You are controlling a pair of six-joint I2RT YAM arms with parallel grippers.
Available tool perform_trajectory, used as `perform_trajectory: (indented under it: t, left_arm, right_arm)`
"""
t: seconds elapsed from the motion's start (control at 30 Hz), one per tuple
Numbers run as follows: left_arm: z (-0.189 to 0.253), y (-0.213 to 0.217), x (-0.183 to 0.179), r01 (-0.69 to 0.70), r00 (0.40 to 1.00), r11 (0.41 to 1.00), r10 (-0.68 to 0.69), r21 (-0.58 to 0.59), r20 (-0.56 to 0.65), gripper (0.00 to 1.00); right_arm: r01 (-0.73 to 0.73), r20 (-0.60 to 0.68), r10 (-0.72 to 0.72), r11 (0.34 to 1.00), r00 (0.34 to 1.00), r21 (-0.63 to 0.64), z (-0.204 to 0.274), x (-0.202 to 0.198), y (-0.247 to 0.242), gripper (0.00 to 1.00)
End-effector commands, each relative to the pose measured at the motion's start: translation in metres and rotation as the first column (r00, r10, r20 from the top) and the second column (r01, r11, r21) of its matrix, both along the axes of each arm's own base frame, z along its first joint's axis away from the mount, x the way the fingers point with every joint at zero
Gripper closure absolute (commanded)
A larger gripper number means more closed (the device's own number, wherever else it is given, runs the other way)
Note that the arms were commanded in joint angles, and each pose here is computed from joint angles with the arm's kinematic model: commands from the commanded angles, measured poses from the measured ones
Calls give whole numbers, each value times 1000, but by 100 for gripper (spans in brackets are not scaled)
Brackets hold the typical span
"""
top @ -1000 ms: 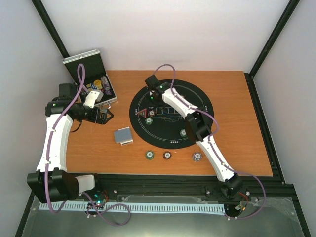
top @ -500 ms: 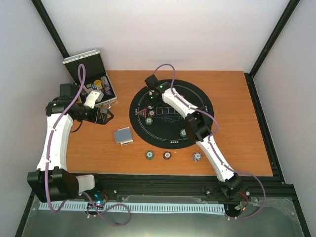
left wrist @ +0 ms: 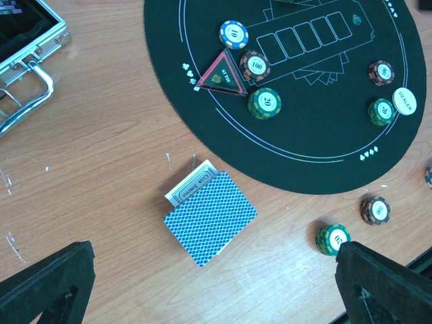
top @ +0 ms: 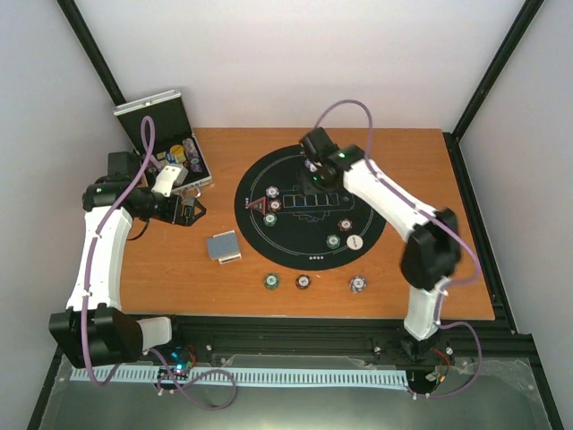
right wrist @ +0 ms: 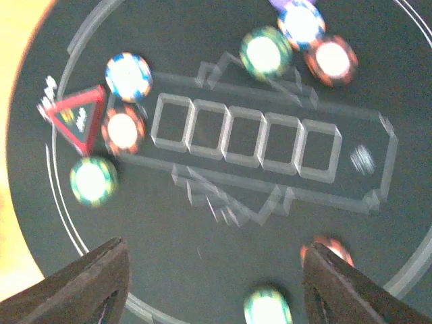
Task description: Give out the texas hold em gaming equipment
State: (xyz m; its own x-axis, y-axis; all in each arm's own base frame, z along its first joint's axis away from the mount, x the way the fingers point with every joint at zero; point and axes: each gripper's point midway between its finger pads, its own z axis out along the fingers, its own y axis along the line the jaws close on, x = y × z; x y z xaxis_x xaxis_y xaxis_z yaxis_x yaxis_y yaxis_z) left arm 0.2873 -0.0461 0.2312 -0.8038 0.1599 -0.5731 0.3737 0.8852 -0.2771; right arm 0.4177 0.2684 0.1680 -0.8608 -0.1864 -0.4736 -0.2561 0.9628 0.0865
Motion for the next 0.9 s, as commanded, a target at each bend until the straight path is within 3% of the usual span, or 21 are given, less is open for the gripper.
perform_trajectory:
  t: [0.0,0.3,0.67,0.87]
  left_arm:
    - [17,-1,0,2,999,1000,-2,-7,53,0]
    - [18,-4,-3,4,998,1000,-2,-27,55,0]
    - [20,-4,-6,-2,998,1000,3,-29,59,0]
    - [22,-2,-6,-5,998,1000,5,-14,61,0]
  right_arm:
    - [60,-19,-62,994,998,-87,-9,-71,-52,30]
    - [192,-134,-201,978,970,-78,-59,-200,-129,27]
    - [208,-227,-222,974,948,-84,-106,-238,-132,29]
    - [209,-247,-233,971,940,-119,-126,-243,-136,38]
